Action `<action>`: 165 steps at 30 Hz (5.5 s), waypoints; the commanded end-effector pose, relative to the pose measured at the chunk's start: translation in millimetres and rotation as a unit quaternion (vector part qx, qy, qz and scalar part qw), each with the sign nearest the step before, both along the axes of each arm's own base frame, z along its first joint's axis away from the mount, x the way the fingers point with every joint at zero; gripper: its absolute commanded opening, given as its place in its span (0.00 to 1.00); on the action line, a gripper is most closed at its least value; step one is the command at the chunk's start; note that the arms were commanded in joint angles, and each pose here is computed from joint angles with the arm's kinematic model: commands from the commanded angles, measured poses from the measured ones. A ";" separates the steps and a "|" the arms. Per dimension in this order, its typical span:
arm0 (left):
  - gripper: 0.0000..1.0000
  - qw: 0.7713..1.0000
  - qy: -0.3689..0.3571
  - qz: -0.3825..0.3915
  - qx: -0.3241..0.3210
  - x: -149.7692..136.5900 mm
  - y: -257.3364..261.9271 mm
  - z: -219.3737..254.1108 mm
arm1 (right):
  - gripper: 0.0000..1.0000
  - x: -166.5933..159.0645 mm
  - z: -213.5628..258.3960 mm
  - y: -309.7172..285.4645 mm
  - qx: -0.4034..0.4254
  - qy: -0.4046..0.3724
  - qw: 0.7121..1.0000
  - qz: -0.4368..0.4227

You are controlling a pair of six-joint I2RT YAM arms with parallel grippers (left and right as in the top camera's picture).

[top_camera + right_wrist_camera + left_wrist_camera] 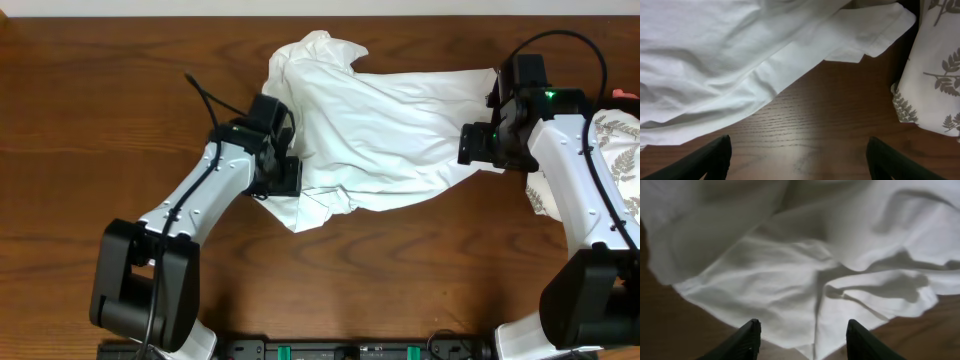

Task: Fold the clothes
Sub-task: 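Grasp the T-shirt's left and right edges with both grippers, then lift the T-shirt with both grippers and stretch it apart sideways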

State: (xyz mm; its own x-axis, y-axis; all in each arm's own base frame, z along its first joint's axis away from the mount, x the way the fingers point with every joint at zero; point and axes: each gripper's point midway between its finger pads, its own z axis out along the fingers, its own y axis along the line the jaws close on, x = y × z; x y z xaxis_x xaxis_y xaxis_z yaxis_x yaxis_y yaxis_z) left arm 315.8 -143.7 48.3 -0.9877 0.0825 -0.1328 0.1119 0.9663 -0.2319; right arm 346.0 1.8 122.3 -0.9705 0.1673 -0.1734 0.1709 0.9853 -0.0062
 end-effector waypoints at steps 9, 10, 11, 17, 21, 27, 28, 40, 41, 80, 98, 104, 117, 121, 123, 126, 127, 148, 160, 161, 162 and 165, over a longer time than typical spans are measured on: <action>0.56 0.999 -0.031 -0.001 -0.011 -1.9 1.8 -33.8 | 0.84 -9.5 -4.2 2.6 0.004 0.021 1.000 0.010; 0.56 0.999 -0.036 -0.001 -0.010 -1.3 2.4 -35.7 | 0.84 -10.1 -4.3 2.5 0.004 0.022 1.000 0.010; 0.56 0.999 -0.040 -0.007 -0.010 -0.8 2.3 -37.2 | 0.84 -10.6 -4.3 2.5 0.004 0.023 1.000 0.010; 0.57 1.000 -0.010 0.017 0.015 -16.4 21.7 -50.9 | 0.83 -11.9 -4.5 2.5 0.004 0.026 1.000 0.010; 0.57 0.993 0.037 0.105 0.047 -30.6 59.3 -60.1 | 0.83 -14.0 -4.7 2.5 0.004 0.031 0.999 0.011; 0.57 0.974 0.063 0.208 0.059 -32.3 114.6 -63.1 | 0.82 -18.9 -5.2 11.8 0.029 0.040 0.998 0.031; 0.57 0.970 0.064 0.227 0.058 -31.7 123.1 -63.1 | 0.82 -20.0 -5.1 14.7 0.036 0.042 0.998 0.036; 0.57 0.956 0.060 0.284 0.049 -26.3 150.8 -62.7 | 0.71 -37.8 -21.4 80.2 0.107 0.059 0.980 0.158; 0.57 0.956 0.060 0.284 0.049 -26.2 150.6 -62.7 | 0.72 -38.3 -27.6 83.1 0.100 0.057 0.980 0.165; 0.58 0.957 0.056 0.282 0.048 -24.2 150.7 -62.5 | 0.57 -41.8 -87.2 18.4 -0.018 0.033 0.991 -0.126; 0.58 0.957 0.056 0.282 0.048 -24.3 150.7 -62.6 | 0.68 -52.9 -99.6 -2.1 -0.037 0.040 0.985 -0.166; 0.58 0.957 0.056 0.282 0.048 -24.5 150.7 -62.6 | 0.68 -50.9 -100.6 -8.0 -0.035 0.035 0.983 -0.175; 0.58 0.957 0.058 0.282 0.049 -25.6 150.6 -62.7 | 0.63 -47.6 -123.9 2.3 0.000 0.009 0.986 -0.164; 0.58 0.956 0.060 0.282 0.049 -26.5 150.5 -62.7 | 0.13 -35.6 -124.7 12.6 0.029 -0.012 0.990 -0.137; 0.58 0.956 0.061 0.282 0.049 -27.0 150.5 -62.8 | 0.01 -32.0 -123.6 15.6 0.037 -0.018 0.991 -0.131; 0.59 0.956 0.061 0.282 0.049 -27.2 150.5 -62.8 | 0.01 -29.1 -120.2 14.7 0.037 -0.022 0.990 -0.132; 0.58 0.956 0.061 0.282 0.049 -27.1 150.5 -62.8 | 0.01 -27.6 -117.9 14.0 0.038 -0.024 0.990 -0.133; 0.09 0.958 0.100 0.246 -0.104 -29.1 96.9 -49.1 | 0.01 -18.3 2.1 -36.6 0.004 -0.126 0.983 -0.130; 0.51 0.930 0.177 0.242 -0.211 -51.9 59.6 -27.7 | 0.01 -24.9 -1.0 -36.6 0.000 -0.111 0.986 -0.126; 0.51 0.931 0.178 0.252 -0.194 -52.7 64.8 -30.9 | 0.01 -25.0 -1.0 -36.6 0.000 -0.110 0.986 -0.126; 0.52 0.933 0.176 0.267 -0.166 -53.2 73.7 -36.1 | 0.01 -25.1 -1.3 -36.6 0.000 -0.110 0.986 -0.126; 0.53 0.940 0.159 0.277 -0.118 -52.0 89.6 -42.6 | 0.01 -25.0 -1.2 -36.6 0.000 -0.110 0.986 -0.126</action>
State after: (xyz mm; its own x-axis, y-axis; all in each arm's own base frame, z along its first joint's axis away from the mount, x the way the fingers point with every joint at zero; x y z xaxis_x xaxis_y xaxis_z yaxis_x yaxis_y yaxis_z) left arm 267.2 -72.0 16.2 -0.8798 -0.4040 0.2505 -0.4752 0.7386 -0.4781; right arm 318.9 -28.3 116.2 -0.8405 0.4080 -0.3566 0.4085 0.9094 0.0779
